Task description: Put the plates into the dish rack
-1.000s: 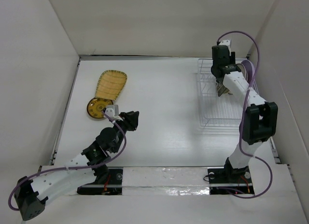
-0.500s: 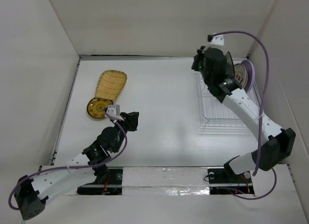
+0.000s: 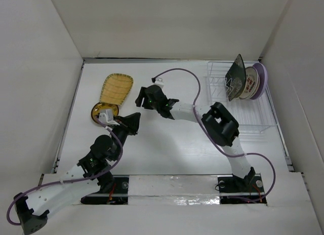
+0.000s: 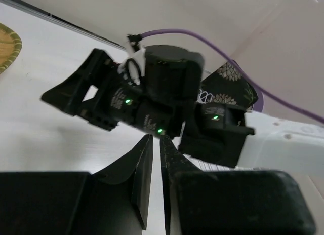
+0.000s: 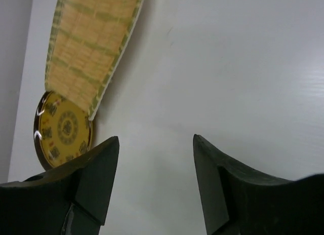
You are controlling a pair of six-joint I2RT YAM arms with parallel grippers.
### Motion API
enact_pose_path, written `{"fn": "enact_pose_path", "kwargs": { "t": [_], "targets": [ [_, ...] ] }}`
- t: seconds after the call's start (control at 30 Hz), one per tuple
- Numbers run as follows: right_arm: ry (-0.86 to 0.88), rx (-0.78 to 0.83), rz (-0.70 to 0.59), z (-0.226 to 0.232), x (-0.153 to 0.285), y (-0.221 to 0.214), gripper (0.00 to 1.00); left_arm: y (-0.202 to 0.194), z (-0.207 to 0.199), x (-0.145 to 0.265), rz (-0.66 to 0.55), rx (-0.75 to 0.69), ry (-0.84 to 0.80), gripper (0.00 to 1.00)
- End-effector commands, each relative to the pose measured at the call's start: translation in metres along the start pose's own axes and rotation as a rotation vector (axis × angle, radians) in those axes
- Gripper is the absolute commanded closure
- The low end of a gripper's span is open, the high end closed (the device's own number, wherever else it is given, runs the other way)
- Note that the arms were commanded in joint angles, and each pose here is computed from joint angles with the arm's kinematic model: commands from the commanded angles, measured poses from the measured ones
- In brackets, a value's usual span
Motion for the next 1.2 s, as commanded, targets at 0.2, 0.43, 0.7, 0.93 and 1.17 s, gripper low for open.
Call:
{"fn": "enact_pose_path", "kwargs": {
  "t": [0.2, 0.43, 0.7, 0.93, 1.17],
  "targets": [
    [0.236, -0.387, -0.024, 0.061, -0.051, -0.009, 0.26, 0.010, -0.001, 0.004, -0.038, 0.029, -0.001, 0.83],
    [0.298, -0.544, 0.045, 0.073, -0.089, -0.034, 0.27, 0.008, 0.003, 0.006, -0.032, 0.021, 0.008, 0.82],
    [0.339, -0.658, 0.072, 0.085, -0.118, -0.041, 0.43, 0.010, 0.007, 0.011, -0.044, 0.033, 0.006, 0.81],
    [0.275, -0.698, 0.007, 0.070, -0.125, -0.033, 0.68, 0.008, 0.009, 0.012, -0.041, 0.027, 0.012, 0.81],
    [0.317, -0.719, -0.087, 0.074, -0.099, -0.003, 1.00, 0.005, 0.012, 0.011, -0.029, 0.023, 0.033, 0.81]
  ]
}}
Point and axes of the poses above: each gripper's point midway between its finger pads, its own x axis back along the fingers, its own z axis along the line the jaws close on, y = z × x, the point moved 4 cm from there along x, back along the fingers, and after that the axes turned 5 degrees about x, right-handed, at the moved point
